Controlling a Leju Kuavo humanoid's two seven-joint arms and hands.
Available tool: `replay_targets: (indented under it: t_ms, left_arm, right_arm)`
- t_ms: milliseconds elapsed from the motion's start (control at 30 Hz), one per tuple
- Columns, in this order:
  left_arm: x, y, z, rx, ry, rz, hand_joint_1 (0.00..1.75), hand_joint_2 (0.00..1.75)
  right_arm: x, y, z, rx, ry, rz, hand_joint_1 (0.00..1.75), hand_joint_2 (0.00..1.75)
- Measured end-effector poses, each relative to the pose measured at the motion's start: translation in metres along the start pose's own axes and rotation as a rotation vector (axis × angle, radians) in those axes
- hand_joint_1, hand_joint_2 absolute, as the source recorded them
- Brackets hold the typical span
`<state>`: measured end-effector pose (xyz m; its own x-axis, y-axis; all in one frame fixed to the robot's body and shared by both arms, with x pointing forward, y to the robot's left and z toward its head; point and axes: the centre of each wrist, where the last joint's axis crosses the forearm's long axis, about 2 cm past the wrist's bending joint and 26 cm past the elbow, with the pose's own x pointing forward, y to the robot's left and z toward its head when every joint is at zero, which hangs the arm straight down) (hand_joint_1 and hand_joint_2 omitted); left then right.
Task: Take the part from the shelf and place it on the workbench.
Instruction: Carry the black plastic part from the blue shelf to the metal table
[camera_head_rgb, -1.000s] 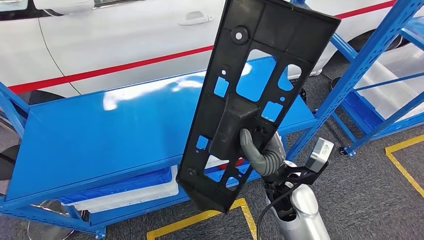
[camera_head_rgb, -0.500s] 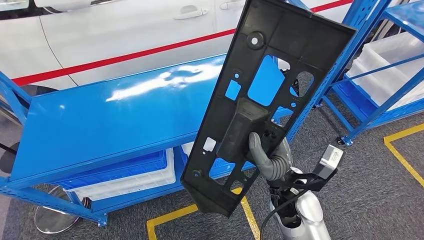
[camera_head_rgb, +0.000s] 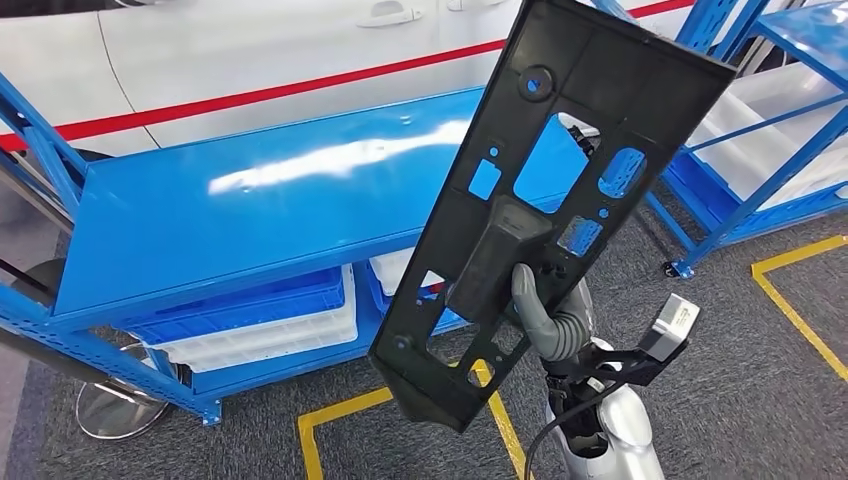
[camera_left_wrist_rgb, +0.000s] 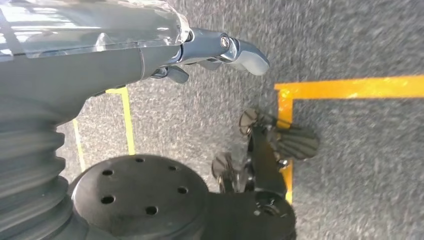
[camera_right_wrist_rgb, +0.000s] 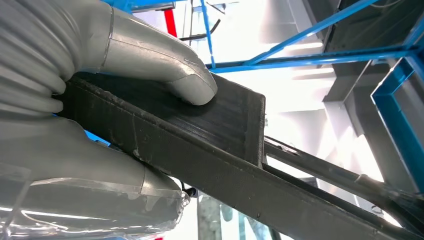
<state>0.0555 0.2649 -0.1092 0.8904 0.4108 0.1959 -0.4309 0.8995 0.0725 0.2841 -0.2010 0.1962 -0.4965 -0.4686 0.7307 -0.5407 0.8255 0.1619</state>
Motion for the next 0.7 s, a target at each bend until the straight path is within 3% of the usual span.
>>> replay_targets:
  t_ms: [400,567,700]
  left_arm:
    - [-0.001,-0.001,0.000,-0.019,-0.001,0.001,0.00,1.75]
    - [-0.006,-0.010,0.002,-0.028,0.057,-0.008,0.00,1.75]
    - [-0.006,-0.011,0.003,-0.037,0.049,-0.011,0.00,1.75]
  right_arm:
    - [-0.001,0.002,0.000,-0.015,0.044,0.002,1.75,1.75]
    - [-0.006,0.001,0.016,-0.063,0.098,0.016,1.75,1.75]
    - [-0.006,0.000,0.024,-0.078,0.096,0.020,1.75,1.75]
